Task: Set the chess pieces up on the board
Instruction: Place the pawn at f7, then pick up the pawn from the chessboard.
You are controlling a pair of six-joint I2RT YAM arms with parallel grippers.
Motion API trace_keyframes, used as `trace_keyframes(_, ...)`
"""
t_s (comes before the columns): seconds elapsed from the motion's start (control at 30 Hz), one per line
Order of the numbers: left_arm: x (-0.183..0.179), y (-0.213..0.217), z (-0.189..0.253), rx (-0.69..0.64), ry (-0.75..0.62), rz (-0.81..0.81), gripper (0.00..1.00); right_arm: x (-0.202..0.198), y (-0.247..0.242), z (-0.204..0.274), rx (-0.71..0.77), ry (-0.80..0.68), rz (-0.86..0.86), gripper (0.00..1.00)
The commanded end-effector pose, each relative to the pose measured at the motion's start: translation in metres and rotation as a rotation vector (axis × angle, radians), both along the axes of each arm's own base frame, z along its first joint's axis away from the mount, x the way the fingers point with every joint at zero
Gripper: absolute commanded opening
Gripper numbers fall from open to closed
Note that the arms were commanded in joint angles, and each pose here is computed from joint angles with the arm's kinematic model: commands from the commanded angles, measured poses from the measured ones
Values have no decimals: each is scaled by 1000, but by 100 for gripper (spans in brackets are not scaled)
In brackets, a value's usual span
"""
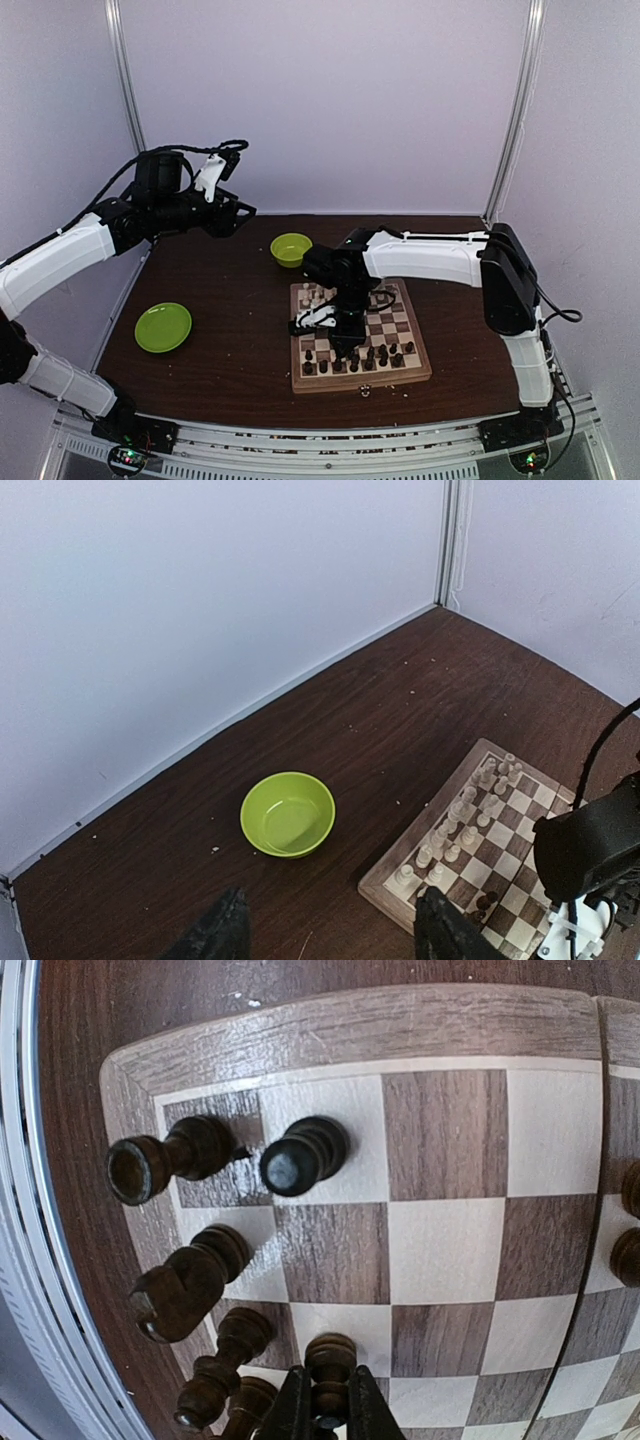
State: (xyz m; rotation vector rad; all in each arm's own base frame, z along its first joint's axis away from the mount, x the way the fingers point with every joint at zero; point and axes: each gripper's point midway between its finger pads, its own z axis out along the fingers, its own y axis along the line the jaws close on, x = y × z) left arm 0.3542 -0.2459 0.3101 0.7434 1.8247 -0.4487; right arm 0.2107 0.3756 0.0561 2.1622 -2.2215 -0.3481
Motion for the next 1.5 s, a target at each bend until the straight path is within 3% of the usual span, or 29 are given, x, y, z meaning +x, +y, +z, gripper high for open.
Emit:
trace_keyframes(0.0, 2, -4, 17, -33, -31, -10, 58, -1, 5, -1, -4, 1, 3, 9)
trace_keyframes(0.2, 2, -5, 17, -33, -30, -12, 58, 2, 7, -1, 0, -5, -4, 11)
trace_keyframes(0.4, 2, -4, 16, -32, -29, -11, 58, 0, 7, 0, 0, -3, 0, 24)
trace_keyframes(0.53, 2, -4, 16, -31, -29, -11, 58, 2, 5, 9, 9, -18, -1, 27)
trace_keyframes(0.8, 2, -5, 15, -38, -21, -13, 58, 23, -13, 70, 97, -88, -55, 31)
trace_keyframes(0.9, 4, -6, 12, -37, -14, -11, 65, 28, -31, 91, 143, -79, -101, 32)
trace_keyframes(1.03, 5, -17, 4, -50, 38, -51, 58, 37, -60, 117, 221, -131, -176, 33)
trace_keyframes(1.17, 4, -36, -22, 25, 129, -110, 56, 48, -99, 133, 303, -189, -275, 33)
trace_keyframes(1.2, -4, -53, -42, 133, 138, -134, 56, 54, -126, 141, 385, -202, -366, 34)
trace_keyframes(1.33, -30, -84, -71, 327, 131, -237, 57, 59, -156, 140, 512, -191, -491, 35)
trace_keyframes(1.47, -59, -105, -116, 391, 280, -367, 55, 62, -178, 142, 588, -221, -567, 36)
